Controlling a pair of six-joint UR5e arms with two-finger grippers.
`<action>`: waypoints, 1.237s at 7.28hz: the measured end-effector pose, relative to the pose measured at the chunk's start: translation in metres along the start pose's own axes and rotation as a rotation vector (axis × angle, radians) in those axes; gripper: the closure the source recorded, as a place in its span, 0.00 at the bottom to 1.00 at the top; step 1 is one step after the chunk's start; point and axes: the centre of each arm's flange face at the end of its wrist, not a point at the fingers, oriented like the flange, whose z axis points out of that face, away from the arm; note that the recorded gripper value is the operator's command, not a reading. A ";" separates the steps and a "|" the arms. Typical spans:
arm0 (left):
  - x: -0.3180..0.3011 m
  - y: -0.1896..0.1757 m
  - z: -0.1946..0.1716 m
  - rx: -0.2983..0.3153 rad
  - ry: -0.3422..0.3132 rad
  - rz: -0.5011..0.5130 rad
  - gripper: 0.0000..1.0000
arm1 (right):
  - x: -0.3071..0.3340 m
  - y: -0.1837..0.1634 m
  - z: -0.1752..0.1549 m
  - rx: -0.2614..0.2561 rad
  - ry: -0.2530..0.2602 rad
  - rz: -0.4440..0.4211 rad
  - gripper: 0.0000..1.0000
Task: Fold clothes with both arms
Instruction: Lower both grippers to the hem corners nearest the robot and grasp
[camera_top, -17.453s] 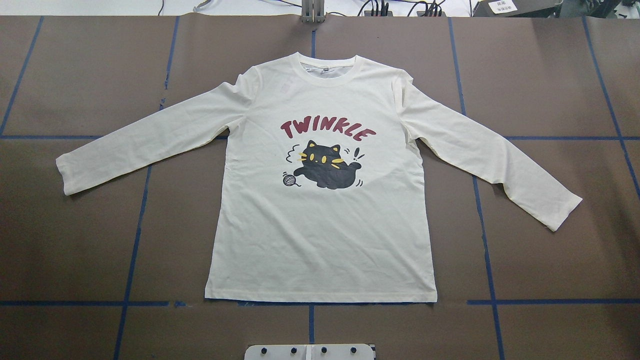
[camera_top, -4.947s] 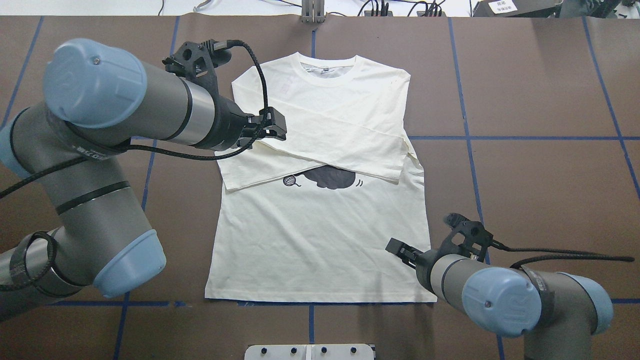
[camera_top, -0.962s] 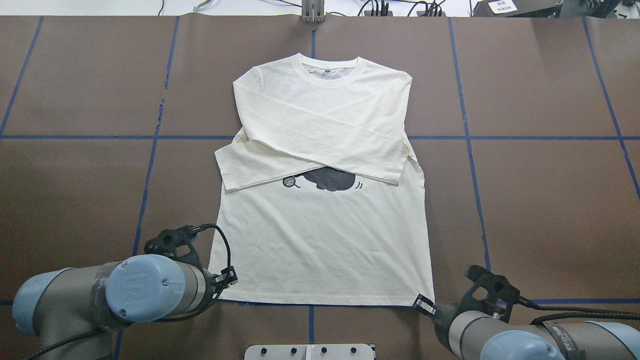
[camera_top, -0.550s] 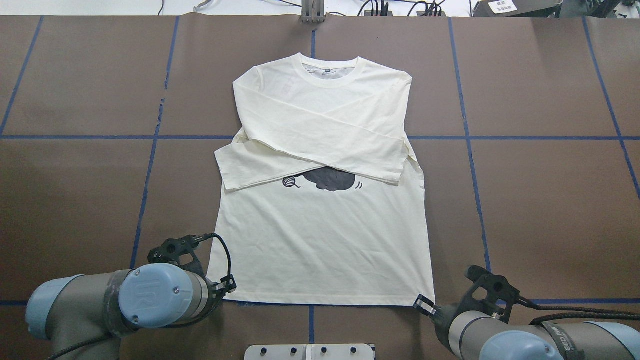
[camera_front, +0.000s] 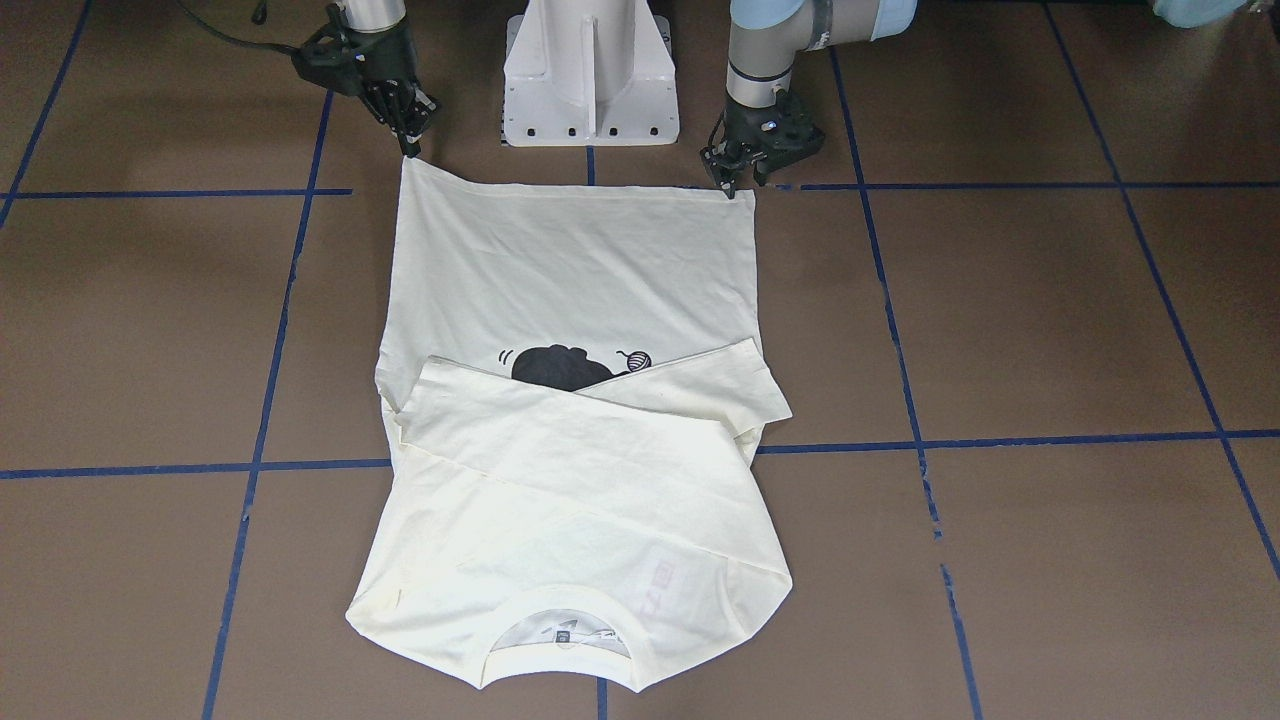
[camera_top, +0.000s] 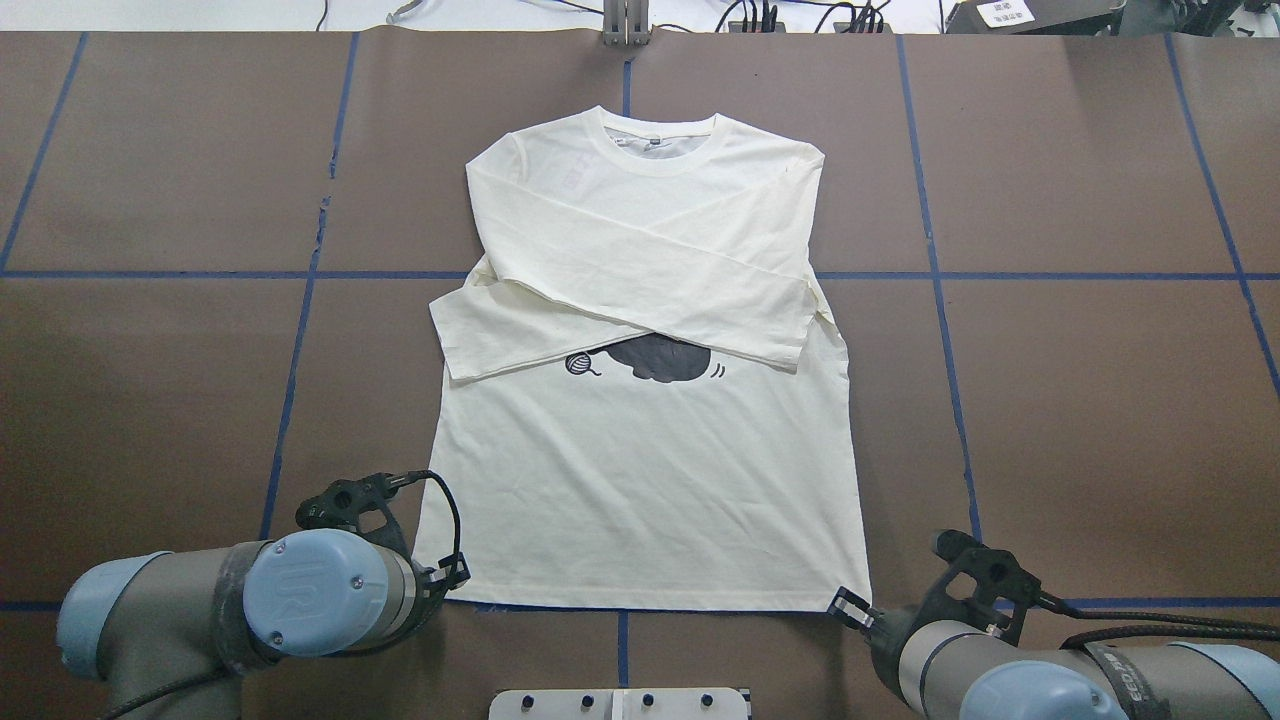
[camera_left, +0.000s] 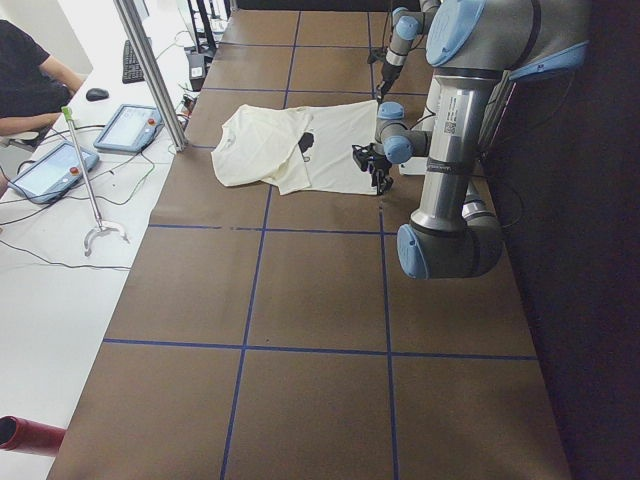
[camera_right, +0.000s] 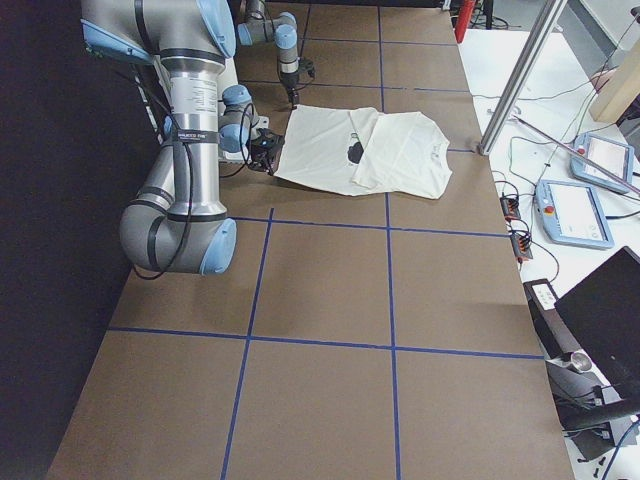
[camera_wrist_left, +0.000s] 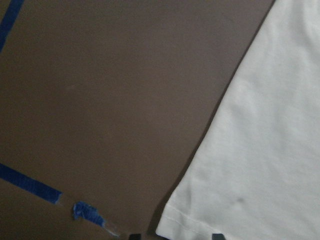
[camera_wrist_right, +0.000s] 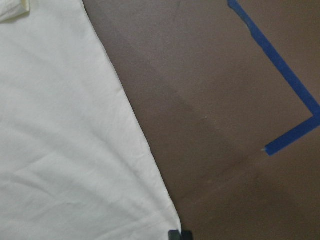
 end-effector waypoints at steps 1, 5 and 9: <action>0.000 0.000 0.003 0.002 -0.006 0.003 0.55 | 0.000 0.000 0.000 0.001 0.000 0.000 1.00; 0.000 -0.003 0.004 0.008 -0.006 -0.001 1.00 | 0.000 0.000 -0.001 0.001 -0.002 0.001 1.00; 0.004 0.001 -0.049 -0.009 0.053 -0.004 1.00 | 0.000 -0.001 -0.005 -0.002 -0.007 0.001 1.00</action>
